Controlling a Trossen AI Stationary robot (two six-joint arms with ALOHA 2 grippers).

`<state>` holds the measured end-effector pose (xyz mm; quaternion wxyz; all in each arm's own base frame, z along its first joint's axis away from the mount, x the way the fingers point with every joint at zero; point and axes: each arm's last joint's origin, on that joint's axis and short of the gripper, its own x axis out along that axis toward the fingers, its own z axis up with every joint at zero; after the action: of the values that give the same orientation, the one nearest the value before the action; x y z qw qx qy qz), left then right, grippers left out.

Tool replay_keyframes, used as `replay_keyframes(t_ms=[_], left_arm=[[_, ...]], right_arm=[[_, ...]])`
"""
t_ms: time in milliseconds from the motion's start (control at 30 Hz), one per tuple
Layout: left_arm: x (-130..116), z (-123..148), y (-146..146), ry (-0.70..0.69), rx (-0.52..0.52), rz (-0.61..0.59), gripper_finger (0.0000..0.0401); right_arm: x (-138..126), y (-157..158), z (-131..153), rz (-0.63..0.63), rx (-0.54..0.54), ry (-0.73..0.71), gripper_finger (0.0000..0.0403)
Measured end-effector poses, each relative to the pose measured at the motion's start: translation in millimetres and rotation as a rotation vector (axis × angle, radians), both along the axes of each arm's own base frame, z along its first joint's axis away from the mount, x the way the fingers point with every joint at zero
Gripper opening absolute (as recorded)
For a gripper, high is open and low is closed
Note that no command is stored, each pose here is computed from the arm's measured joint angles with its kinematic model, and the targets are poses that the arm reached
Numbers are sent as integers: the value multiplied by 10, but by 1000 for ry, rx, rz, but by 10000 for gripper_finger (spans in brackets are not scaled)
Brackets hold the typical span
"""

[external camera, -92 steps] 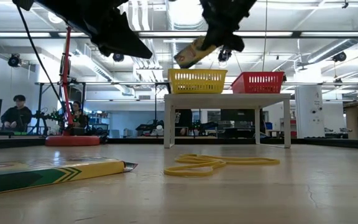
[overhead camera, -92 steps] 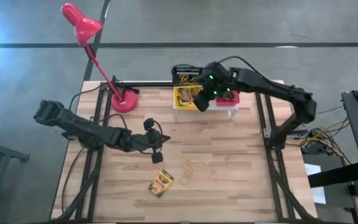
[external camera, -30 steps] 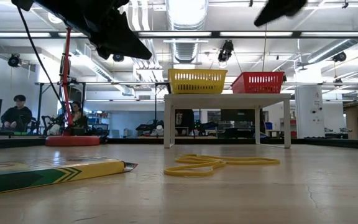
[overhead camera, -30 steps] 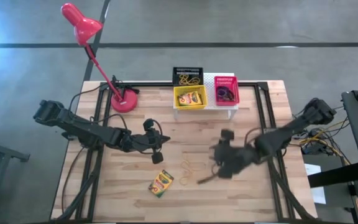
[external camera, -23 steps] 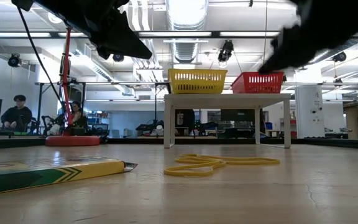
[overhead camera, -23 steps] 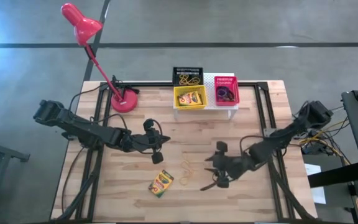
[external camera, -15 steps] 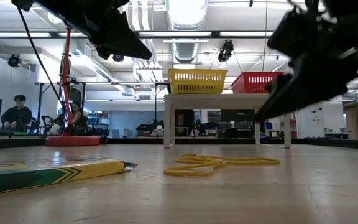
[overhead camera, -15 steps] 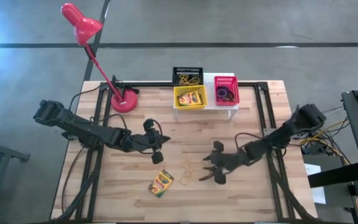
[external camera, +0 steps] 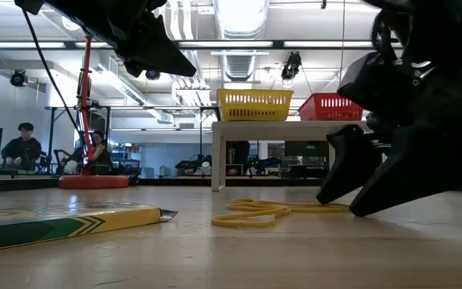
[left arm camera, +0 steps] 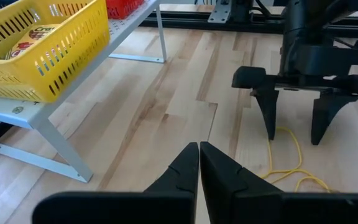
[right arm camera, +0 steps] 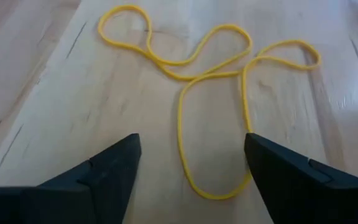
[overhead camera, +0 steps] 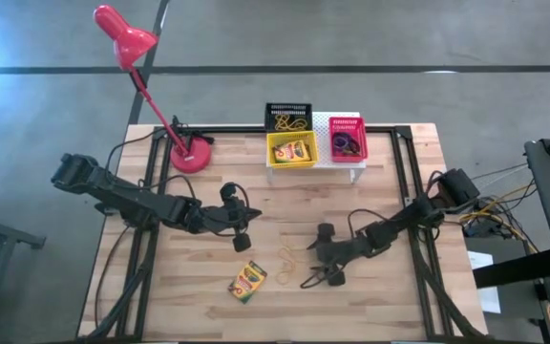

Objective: Pick & Place Office Desk Supplies
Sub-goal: Put the yellow rubber band into the black bin on the shelf

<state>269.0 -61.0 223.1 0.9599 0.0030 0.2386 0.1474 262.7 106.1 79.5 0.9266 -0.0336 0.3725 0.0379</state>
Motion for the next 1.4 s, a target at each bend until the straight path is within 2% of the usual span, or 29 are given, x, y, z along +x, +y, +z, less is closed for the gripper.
replay_keyframes(t_ms=[133, 333, 733, 967, 1100, 1267, 1400], left_arm=[[0, 0, 0, 0, -1, 0, 19], [1, -2, 0, 0, -2, 1, 19], [-72, -176, 20, 3, -49, 29, 19], [-86, -220, 25, -49, -70, 30, 19], [-85, -218, 24, -68, -75, 29, 19], [-82, -214, 24, -73, -76, 29, 19], [-82, -214, 24, -73, -76, 29, 19]], right_arm=[[-47, -25, -18, -62, 48, 16, 265], [-166, -93, -34, -138, 44, 16, 200], [-365, -194, 272, -183, 8, 65, 20], [-378, -205, 742, -193, 80, -130, 10], [-314, -189, 1188, -161, 76, -303, 9], [-224, -197, 1786, -134, -46, -487, 9], [-134, -294, 2218, -140, -128, -551, 9]])
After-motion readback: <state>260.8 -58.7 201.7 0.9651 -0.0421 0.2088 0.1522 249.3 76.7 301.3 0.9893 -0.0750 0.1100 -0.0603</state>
